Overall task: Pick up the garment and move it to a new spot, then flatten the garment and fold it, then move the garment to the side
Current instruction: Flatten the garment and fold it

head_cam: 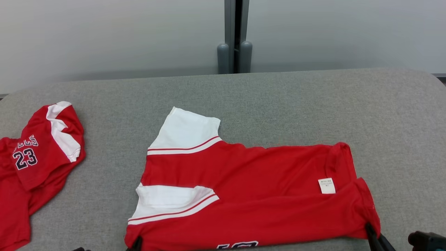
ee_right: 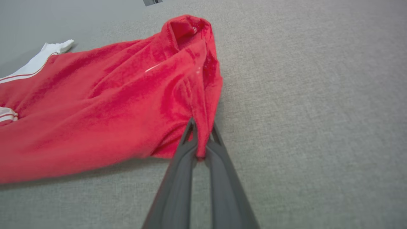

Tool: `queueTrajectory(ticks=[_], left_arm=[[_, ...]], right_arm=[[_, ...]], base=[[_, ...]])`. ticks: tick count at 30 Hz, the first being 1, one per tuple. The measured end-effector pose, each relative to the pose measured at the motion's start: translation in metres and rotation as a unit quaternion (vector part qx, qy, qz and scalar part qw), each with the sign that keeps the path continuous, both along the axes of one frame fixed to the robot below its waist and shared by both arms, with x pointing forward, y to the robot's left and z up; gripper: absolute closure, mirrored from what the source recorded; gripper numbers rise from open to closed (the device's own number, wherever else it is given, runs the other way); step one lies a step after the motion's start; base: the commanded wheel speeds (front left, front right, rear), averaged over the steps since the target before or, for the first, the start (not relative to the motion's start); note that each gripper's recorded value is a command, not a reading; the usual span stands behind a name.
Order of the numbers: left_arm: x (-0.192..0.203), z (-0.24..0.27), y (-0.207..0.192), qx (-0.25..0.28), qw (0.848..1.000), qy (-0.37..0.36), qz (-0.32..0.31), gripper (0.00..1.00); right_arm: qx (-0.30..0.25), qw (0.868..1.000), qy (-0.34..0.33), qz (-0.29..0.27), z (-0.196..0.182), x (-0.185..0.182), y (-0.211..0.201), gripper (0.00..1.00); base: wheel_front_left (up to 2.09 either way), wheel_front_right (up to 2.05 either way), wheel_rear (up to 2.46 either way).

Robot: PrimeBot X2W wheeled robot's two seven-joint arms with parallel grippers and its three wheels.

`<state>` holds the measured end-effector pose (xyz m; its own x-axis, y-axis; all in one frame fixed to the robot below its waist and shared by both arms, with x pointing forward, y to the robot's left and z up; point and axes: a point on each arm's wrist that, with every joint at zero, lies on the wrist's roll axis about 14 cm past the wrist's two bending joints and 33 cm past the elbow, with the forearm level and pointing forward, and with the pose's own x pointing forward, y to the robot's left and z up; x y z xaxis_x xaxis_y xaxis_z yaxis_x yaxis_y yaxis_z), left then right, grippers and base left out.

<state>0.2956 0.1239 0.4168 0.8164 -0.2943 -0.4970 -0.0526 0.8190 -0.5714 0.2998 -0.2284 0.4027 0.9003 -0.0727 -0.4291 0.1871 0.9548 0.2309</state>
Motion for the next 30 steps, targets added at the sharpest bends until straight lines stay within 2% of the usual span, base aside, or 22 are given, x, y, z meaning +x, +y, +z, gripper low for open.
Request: queueTrajectory(ticks=[2, 3, 4, 5, 6, 10, 14, 17, 18, 19, 21, 22, 23, 25, 26, 30], left_arm=[[-0.004, -0.002, 0.001, 0.006, 1.000, 0.004, -0.003, 0.99], [-0.005, -0.003, 0.002, 0.005, 1.000, 0.005, -0.001, 0.62], [-0.006, -0.006, 0.001, 0.007, 1.000, 0.009, -0.001, 0.00], [-0.007, -0.009, 0.001, 0.013, 1.000, 0.012, -0.004, 0.00], [-0.007, -0.010, 0.001, 0.019, 1.000, 0.013, -0.006, 0.00], [0.007, -0.003, 0.000, 0.036, 0.999, -0.009, -0.018, 0.00], [0.051, 0.032, 0.012, 0.074, 0.993, -0.092, -0.024, 0.00], [0.090, 0.066, 0.010, 0.110, 0.979, -0.160, -0.061, 0.00], [0.090, 0.066, 0.010, 0.110, 0.979, -0.160, -0.061, 0.00], [0.118, 0.088, 0.005, 0.131, 0.968, -0.195, -0.091, 0.00], [0.147, 0.108, -0.001, 0.156, 0.954, -0.227, -0.122, 0.00], [0.147, 0.108, -0.001, 0.156, 0.954, -0.227, -0.122, 0.00], [0.176, 0.120, -0.009, 0.176, 0.942, -0.243, -0.152, 0.00], [0.203, 0.121, -0.016, 0.194, 0.934, -0.241, -0.179, 0.00], [0.203, 0.121, -0.016, 0.194, 0.934, -0.241, -0.179, 0.00], [0.245, 0.094, -0.027, 0.230, 0.925, -0.192, -0.232, 0.00]], right_arm=[[0.002, 1.000, 0.016, 0.000, -0.005, -0.009, 0.000, 1.00], [0.003, 1.000, 0.021, 0.000, -0.007, -0.012, 0.000, 0.98], [0.009, 1.000, 0.025, -0.002, -0.008, -0.013, 0.000, 0.75], [0.011, 1.000, 0.025, -0.003, -0.009, -0.014, 0.000, 0.51], [0.010, 1.000, 0.028, -0.003, -0.010, -0.015, 0.000, 0.00], [0.006, 0.999, 0.036, -0.004, -0.013, -0.015, -0.002, 0.00], [-0.010, 1.000, 0.022, -0.014, -0.003, -0.007, -0.013, 0.00], [-0.032, 0.999, -0.010, -0.018, 0.016, 0.014, -0.022, 0.00], [-0.032, 0.999, -0.010, -0.018, 0.016, 0.014, -0.022, 0.00], [-0.048, 0.998, -0.023, -0.014, 0.026, 0.026, -0.024, 0.00], [-0.061, 0.998, -0.033, -0.008, 0.034, 0.040, -0.023, 0.00], [-0.061, 0.998, -0.033, -0.008, 0.034, 0.040, -0.023, 0.00], [-0.071, 0.997, -0.039, 0.000, 0.040, 0.054, -0.021, 0.00], [-0.074, 0.996, -0.044, 0.007, 0.043, 0.068, -0.018, 0.00], [-0.074, 0.996, -0.044, 0.007, 0.043, 0.068, -0.018, 0.00], [-0.077, 0.996, -0.037, 0.023, 0.038, 0.088, -0.011, 0.00]], base=[[0.00, 0.00, 0.00], [0.00, 0.00, 0.00], [0.00, 0.00, 0.00], [0.00, 0.00, 0.00], [0.00, 0.00, 0.00], [0.00, 0.00, 0.00], [0.00, 0.00, 0.00], [0.00, 0.00, 0.00], [0.00, 0.00, 0.00], [0.00, 0.00, 0.00], [0.00, 0.00, 0.00], [0.00, 0.00, 0.00], [0.00, 0.00, 0.00], [0.00, 0.00, 0.00], [0.00, 0.00, 0.00], [0.00, 0.00, 0.00]])
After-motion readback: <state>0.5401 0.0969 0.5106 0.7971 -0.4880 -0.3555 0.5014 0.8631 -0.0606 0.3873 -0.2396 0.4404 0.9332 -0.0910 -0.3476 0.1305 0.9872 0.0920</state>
